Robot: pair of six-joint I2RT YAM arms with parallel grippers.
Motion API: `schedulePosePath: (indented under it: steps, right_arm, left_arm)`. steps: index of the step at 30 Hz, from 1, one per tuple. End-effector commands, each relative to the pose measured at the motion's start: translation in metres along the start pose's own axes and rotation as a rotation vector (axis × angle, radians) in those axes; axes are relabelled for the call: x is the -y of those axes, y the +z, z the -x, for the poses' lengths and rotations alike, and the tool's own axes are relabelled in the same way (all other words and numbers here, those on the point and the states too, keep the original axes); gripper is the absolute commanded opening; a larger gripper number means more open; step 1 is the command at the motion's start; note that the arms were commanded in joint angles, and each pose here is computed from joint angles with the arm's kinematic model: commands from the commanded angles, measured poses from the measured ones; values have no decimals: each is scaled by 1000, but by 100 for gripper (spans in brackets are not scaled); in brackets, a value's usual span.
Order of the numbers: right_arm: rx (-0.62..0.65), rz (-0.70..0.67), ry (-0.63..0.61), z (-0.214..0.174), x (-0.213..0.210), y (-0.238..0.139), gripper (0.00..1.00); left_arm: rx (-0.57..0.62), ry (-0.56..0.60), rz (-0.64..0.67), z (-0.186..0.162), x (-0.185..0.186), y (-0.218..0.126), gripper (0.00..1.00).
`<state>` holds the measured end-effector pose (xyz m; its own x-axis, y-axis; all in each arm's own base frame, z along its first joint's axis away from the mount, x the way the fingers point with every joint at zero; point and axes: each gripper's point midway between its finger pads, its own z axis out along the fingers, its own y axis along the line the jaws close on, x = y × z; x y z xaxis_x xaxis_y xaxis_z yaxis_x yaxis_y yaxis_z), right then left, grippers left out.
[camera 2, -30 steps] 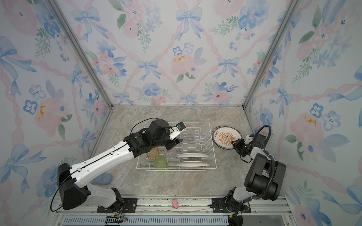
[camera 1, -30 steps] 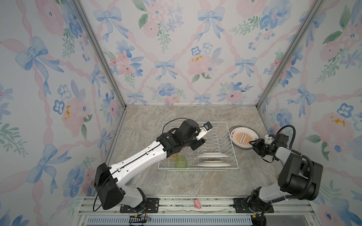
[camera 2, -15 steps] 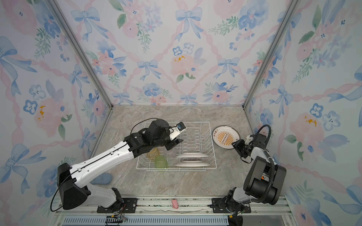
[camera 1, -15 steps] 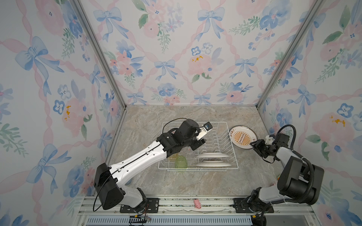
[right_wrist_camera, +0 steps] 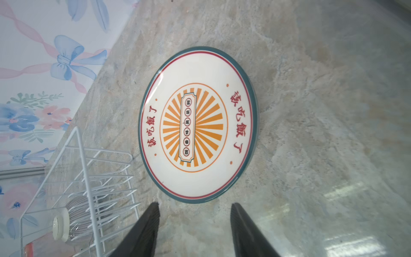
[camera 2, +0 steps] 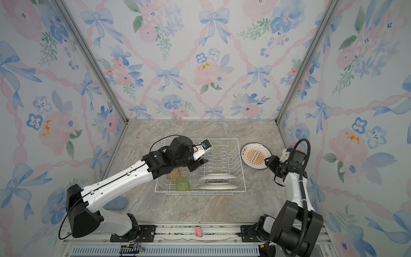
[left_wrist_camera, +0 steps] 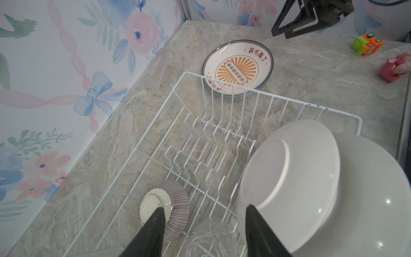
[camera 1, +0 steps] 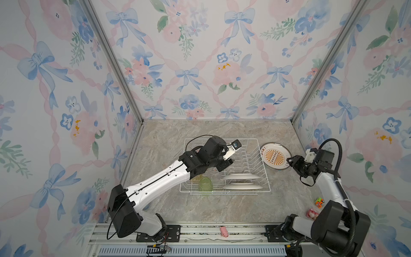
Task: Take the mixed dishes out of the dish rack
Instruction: 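Open the right gripper and draw it back from the plate stack, then lower the left gripper onto the rim of the red-lettered plate in the rack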
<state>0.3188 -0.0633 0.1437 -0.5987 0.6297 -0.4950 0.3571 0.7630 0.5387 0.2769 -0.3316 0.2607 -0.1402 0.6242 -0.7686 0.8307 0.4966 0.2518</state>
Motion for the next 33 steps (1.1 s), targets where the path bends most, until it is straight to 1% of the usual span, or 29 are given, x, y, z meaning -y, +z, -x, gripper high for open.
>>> schedulePosePath:
  steps: [1, 3, 8, 13, 17, 21, 25, 29, 33]
  right_arm:
    - [19, 5, -117, -1, -29, -21, 56]
    - [22, 31, -189, -7, -49, -31, 58]
    - [5, 102, -315, -30, -91, -44, 59]
    - [-6, 124, -400, -47, -109, -52, 61]
    - [-7, 125, -410, -50, -109, -54, 61]
    - [-8, 125, -414, -53, -108, -55, 61]
    - [-4, 127, -415, -54, -106, -55, 62]
    - [-3, 129, -413, -55, -106, -54, 62]
    - [-2, 129, -414, -55, -106, -53, 62]
  left_arm:
    - [-9, 6, -58, -5, 13, 7, 54]
    - [-6, -3, -81, -4, 17, 8, 53]
    - [-20, -15, -89, -5, 21, 14, 52]
    - [-40, 22, -107, -3, 34, 16, 53]
    - [-91, 86, -111, -8, 50, 19, 53]
    - [-133, 162, -102, -14, 63, 25, 48]
    - [-126, 195, -123, -9, 71, 22, 46]
    - [-110, 223, -151, -5, 78, 16, 46]
    - [-112, 240, -212, -4, 92, 14, 46]
